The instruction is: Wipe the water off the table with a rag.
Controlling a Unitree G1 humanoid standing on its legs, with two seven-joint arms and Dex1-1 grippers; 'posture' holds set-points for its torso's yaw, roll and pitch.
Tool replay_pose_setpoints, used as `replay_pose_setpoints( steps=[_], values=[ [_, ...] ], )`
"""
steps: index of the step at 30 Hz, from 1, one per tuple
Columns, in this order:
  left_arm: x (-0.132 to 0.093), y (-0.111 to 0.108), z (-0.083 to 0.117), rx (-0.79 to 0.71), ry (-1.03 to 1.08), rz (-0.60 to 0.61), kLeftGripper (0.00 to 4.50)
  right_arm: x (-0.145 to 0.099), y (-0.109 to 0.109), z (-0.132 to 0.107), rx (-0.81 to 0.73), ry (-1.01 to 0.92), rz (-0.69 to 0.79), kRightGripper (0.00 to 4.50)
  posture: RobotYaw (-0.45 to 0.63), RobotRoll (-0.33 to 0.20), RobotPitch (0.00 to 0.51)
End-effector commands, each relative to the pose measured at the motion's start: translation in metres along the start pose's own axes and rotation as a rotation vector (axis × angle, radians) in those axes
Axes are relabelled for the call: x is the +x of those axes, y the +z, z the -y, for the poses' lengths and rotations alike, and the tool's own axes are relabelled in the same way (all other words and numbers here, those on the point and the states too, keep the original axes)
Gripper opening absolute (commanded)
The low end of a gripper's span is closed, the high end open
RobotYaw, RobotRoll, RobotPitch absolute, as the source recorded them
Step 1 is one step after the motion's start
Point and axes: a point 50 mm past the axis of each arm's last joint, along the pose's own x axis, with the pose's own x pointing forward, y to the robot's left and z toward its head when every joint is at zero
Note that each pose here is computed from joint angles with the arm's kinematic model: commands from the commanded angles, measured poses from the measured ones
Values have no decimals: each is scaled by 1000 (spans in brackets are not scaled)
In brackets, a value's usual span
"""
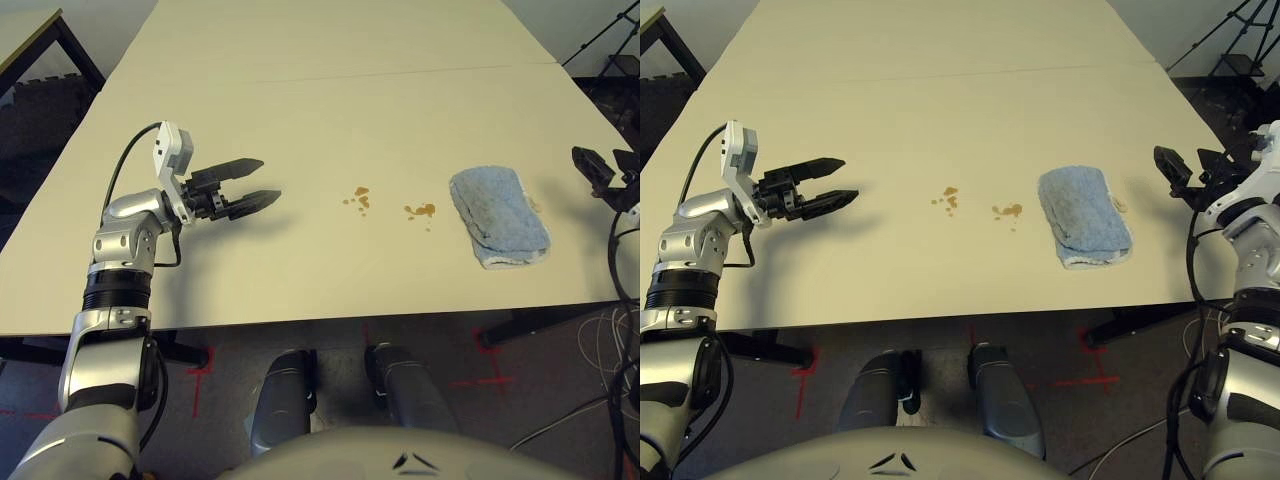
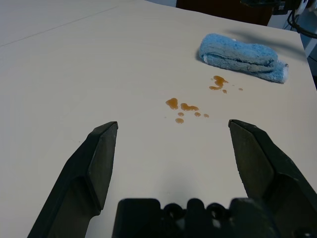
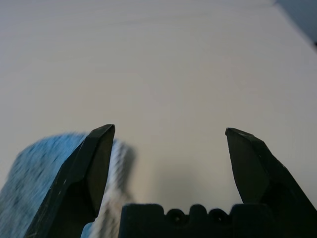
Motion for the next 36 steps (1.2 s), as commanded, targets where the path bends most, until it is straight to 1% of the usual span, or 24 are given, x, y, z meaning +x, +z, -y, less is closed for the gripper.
replay_pose_setpoints(
  steps=[1, 5, 8, 12, 17, 23, 32, 36],
  values=[
    [2, -7, 1, 7, -6, -29, 4500, -5, -7, -16, 47, 102, -146, 4464, -262, 0, 139],
    [5, -9, 3, 7, -8, -27, 4500, -6, -17, -29, 80, 151, -240, 4464, -264, 0, 137],
    [7, -10, 3, 6, -9, -24, 4500, -4, -25, -36, 83, 160, -275, 4464, -263, 0, 137],
    [8, -11, 4, 5, -11, -24, 4500, 3, -36, -37, 74, 132, -275, 4464, -258, 0, 136],
    [7, -10, 4, 7, -10, -26, 4500, 11, -44, -33, 60, 102, -262, 4464, -249, 0, 133],
    [5, -9, 5, 11, -9, -28, 4500, 20, -56, -33, 49, 103, -264, 4464, -239, 0, 131],
    [3, -9, 4, 10, -7, -34, 4500, 25, -74, -59, 100, 235, -332, 4464, -234, 0, 135],
    [2, -9, 4, 8, -7, -35, 4500, 25, -78, -65, 104, 259, -354, 4464, -236, 0, 136]
  ],
)
